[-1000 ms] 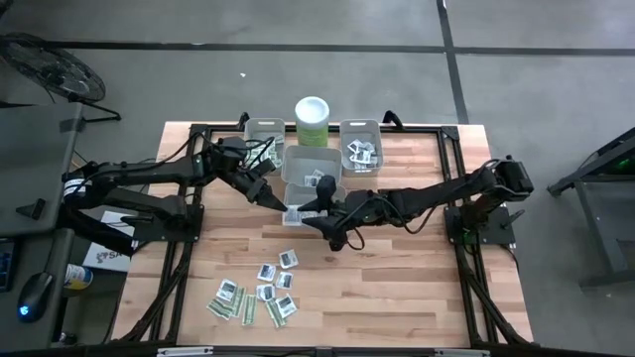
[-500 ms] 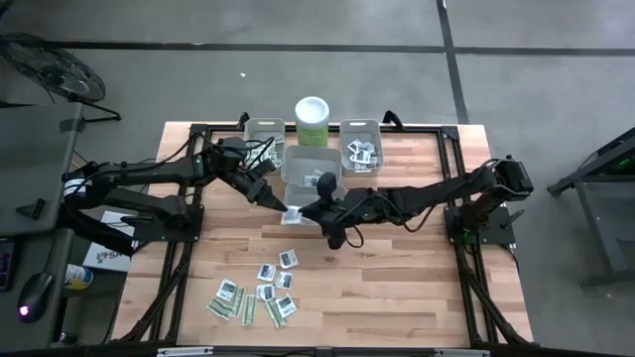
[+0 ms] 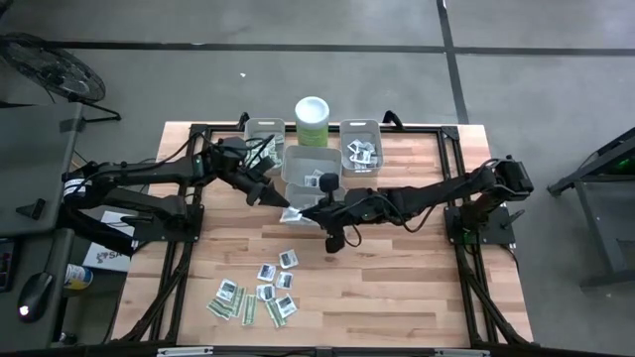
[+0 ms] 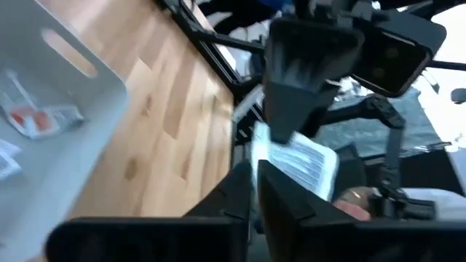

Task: Pick & Place First Aid Supplies
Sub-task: Put the towelette pack into the right bin

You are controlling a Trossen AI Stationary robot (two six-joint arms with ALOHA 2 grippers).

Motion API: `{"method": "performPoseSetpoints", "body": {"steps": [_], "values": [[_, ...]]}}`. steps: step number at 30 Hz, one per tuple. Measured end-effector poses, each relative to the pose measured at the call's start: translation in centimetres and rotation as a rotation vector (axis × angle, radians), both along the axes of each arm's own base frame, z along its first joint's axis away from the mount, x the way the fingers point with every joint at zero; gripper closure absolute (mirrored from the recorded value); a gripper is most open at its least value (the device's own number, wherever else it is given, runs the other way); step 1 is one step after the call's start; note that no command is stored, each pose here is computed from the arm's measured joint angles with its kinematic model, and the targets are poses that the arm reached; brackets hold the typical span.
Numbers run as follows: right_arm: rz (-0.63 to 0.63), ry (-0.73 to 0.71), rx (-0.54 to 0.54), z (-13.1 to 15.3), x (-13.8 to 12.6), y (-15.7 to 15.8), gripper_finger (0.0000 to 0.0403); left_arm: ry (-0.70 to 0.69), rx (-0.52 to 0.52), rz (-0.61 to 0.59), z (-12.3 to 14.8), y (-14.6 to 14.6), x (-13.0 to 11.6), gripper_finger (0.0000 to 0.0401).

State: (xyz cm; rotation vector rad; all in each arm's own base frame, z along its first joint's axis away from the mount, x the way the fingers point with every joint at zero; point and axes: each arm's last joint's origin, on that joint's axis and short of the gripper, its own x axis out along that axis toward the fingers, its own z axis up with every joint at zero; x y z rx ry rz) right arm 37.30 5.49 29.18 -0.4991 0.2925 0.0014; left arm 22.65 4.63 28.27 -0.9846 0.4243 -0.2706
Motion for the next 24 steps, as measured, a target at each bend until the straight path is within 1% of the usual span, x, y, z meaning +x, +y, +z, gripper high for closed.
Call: {"method": "performPoseSetpoints", "body": {"steps": [4, 6, 9, 12, 16, 21, 22, 24], "values": [[-0.009, -0.003, 0.041, 0.0, 0.0, 0.0, 0.0402, -0.016, 0.053, 0.021, 0.0, 0.1, 0.0, 0.033], [-0.024, 0.001, 0.084, -0.1, 0.0, 0.0, 0.0402, -0.024, 0.073, 0.017, 0.0, 0.1, 0.0, 0.0299], [-0.061, -0.005, 0.19, 0.0, 0.0, -0.2, 0.0402, -0.047, 0.131, 0.022, 0.1, 0.1, 0.0, 0.0255], [-0.126, -0.026, 0.356, 0.2, -0.1, -0.9, 0.0402, -0.091, 0.193, 0.031, 0.6, 0.1, -0.4, 0.0228], [-0.186, -0.045, 0.586, 0.5, -0.2, -2.2, 0.0403, -0.153, 0.273, 0.062, 1.6, -0.1, -1.3, 0.0226], [-0.213, 0.018, 0.932, 0.2, -0.2, -4.4, 0.0403, -0.225, 0.386, 0.126, 3.2, -0.5, -3.3, 0.0242], [-0.213, 0.028, 0.979, 0.1, -0.2, -4.8, 0.0403, -0.231, 0.409, 0.141, 3.4, -0.6, -3.9, 0.0245], [-0.232, 0.05, 1.039, -0.2, -0.3, -5.6, 0.0403, -0.231, 0.451, 0.18, 3.8, -0.7, -4.9, 0.0251]]}}
